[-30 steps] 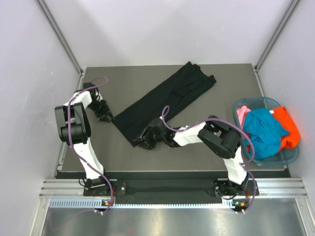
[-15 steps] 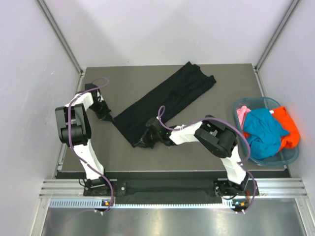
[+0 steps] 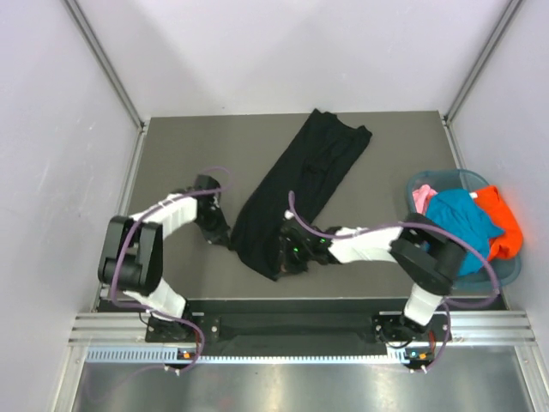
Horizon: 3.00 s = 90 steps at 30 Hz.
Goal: Fold and stack the t-shirts
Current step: Fold the tshirt
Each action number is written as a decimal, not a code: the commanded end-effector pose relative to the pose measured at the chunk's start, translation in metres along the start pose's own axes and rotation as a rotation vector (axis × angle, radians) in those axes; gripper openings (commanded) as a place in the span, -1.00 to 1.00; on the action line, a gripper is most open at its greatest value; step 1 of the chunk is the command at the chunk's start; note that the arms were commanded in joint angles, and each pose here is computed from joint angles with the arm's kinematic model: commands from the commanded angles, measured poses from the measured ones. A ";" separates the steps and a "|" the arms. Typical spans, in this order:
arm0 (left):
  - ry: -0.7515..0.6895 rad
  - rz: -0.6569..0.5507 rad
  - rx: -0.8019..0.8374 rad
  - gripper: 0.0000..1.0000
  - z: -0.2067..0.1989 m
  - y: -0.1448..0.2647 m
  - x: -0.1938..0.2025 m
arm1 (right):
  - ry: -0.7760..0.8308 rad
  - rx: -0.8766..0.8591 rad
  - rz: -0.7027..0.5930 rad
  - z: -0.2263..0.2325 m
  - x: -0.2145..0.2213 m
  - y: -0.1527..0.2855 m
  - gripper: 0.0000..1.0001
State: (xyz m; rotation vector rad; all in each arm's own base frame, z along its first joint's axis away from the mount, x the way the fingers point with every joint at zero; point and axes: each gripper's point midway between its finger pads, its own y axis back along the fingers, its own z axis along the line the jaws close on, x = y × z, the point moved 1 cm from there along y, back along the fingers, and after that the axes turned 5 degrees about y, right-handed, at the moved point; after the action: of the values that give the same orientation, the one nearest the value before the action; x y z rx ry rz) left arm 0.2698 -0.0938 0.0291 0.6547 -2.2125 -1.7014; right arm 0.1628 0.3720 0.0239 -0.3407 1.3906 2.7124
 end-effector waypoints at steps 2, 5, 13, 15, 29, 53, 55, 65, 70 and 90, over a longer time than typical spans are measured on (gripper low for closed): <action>0.012 0.041 -0.017 -1.00 -0.003 0.010 0.062 | 0.150 0.176 0.116 -0.081 0.055 0.045 -1.00; 0.008 0.029 -0.017 -1.00 0.008 0.023 0.083 | 0.150 0.162 0.118 -0.099 0.075 0.069 -1.00; -0.009 0.085 0.063 -1.00 0.021 0.043 0.126 | 0.067 0.045 0.050 -0.112 0.106 0.109 -0.98; -0.025 0.091 0.081 -1.00 0.016 0.046 0.129 | 0.052 0.004 0.020 -0.107 0.105 0.115 -0.97; -0.226 0.030 0.068 -1.00 -0.046 0.063 0.103 | 0.023 0.040 0.004 -0.086 0.076 0.117 -1.00; -0.429 -0.075 -0.025 -1.00 -0.203 0.014 -0.035 | 0.014 0.108 -0.024 -0.147 -0.122 0.157 -1.00; -0.414 -0.072 -0.019 -1.00 -0.205 0.010 -0.041 | 0.012 0.103 -0.023 -0.149 -0.137 0.156 -0.99; -0.364 -0.097 0.021 -1.00 -0.212 -0.004 -0.068 | 0.003 0.077 0.006 -0.161 -0.181 0.144 -0.99; -0.367 -0.092 0.065 -1.00 -0.228 -0.010 -0.075 | -0.009 0.067 0.013 -0.163 -0.189 0.139 -0.99; -0.354 -0.117 0.166 -0.97 -0.252 -0.031 -0.094 | -0.060 0.071 -0.017 -0.185 -0.215 0.131 -0.68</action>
State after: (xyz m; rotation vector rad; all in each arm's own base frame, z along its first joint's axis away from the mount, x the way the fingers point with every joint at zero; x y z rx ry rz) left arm 0.4505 -0.2563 0.0639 0.4663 -2.5406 -1.8805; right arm 0.3565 0.1560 0.0602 -0.1822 1.5130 2.6578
